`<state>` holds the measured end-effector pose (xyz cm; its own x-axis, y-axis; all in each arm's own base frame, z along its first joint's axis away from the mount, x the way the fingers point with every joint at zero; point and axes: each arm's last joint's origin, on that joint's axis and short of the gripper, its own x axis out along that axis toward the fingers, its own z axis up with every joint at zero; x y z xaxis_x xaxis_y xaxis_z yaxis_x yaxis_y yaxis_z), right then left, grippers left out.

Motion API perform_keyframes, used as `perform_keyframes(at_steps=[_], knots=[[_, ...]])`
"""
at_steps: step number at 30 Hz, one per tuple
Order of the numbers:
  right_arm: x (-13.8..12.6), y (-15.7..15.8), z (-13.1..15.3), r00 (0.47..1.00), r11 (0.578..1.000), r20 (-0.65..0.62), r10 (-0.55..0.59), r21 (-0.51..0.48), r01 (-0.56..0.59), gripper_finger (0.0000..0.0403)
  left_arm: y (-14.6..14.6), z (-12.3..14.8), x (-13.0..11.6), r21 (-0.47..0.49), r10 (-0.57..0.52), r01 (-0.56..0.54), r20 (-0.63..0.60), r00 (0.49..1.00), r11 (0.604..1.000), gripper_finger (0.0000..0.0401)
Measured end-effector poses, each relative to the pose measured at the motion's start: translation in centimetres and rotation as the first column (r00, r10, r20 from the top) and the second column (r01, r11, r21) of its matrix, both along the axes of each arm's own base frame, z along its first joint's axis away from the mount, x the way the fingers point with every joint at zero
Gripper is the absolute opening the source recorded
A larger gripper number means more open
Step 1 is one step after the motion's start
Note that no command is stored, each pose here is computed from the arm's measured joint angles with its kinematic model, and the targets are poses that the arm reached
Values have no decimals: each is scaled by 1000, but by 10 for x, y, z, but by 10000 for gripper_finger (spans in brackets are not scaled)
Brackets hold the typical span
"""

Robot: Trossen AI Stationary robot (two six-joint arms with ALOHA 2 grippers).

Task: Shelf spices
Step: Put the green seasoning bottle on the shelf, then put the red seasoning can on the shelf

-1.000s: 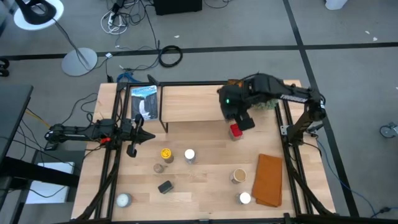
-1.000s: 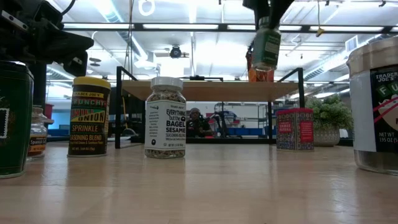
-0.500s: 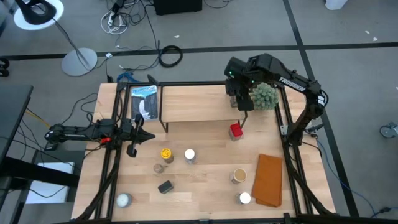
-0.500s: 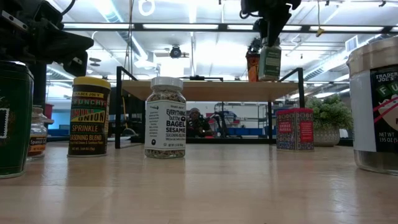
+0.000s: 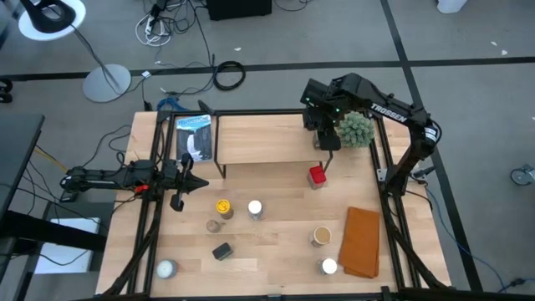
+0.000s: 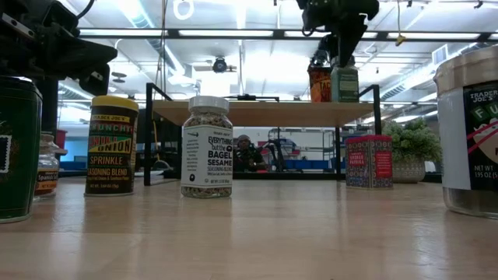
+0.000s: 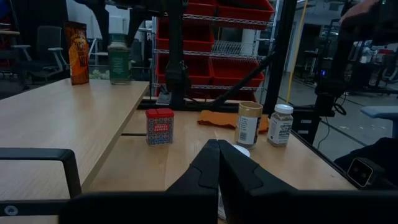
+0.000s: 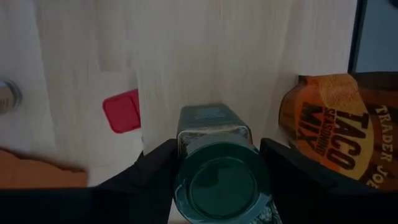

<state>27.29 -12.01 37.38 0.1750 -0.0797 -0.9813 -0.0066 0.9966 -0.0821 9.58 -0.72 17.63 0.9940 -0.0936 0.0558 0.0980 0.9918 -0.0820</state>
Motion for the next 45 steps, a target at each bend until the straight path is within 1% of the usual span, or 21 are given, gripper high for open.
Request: perform_keyframes(at_steps=[8, 14, 21, 29, 33, 39, 42, 45], knots=[[0, 0, -1, 1000, 1000, -5, -2, 1, 2, 241, 0, 0, 0, 0, 0, 0, 0, 1000, 1000, 7], [0, -4, 1, 1000, 1000, 18, -12, -9, 12, 259, 0, 0, 0, 0, 0, 0, 0, 1000, 1000, 7], [-3, -9, 12, 998, 999, 58, -35, -28, 36, 279, 0, 0, 0, 0, 0, 0, 0, 1000, 1000, 7], [-8, -7, 32, 994, 998, 107, -35, -42, 39, 293, 0, 0, 0, 0, 0, 0, 0, 1000, 1000, 7], [-15, 0, 44, 988, 998, 152, -24, -56, 33, 292, 0, 0, 0, 0, 0, 0, -1, 1000, 1000, 7], [-39, 19, 67, 970, 996, 242, -21, -76, 40, 278, 0, 0, 0, 0, 0, 0, 0, 1000, 1000, 7], [-56, 32, 81, 950, 994, 306, -59, -64, 83, 264, 0, 0, 0, 0, 0, 0, 0, 1000, 1000, 7], [-70, 48, 91, 923, 990, 366, -120, -22, 138, 239, 0, 0, 0, 0, 0, 0, 0, 1000, 1000, 7]])
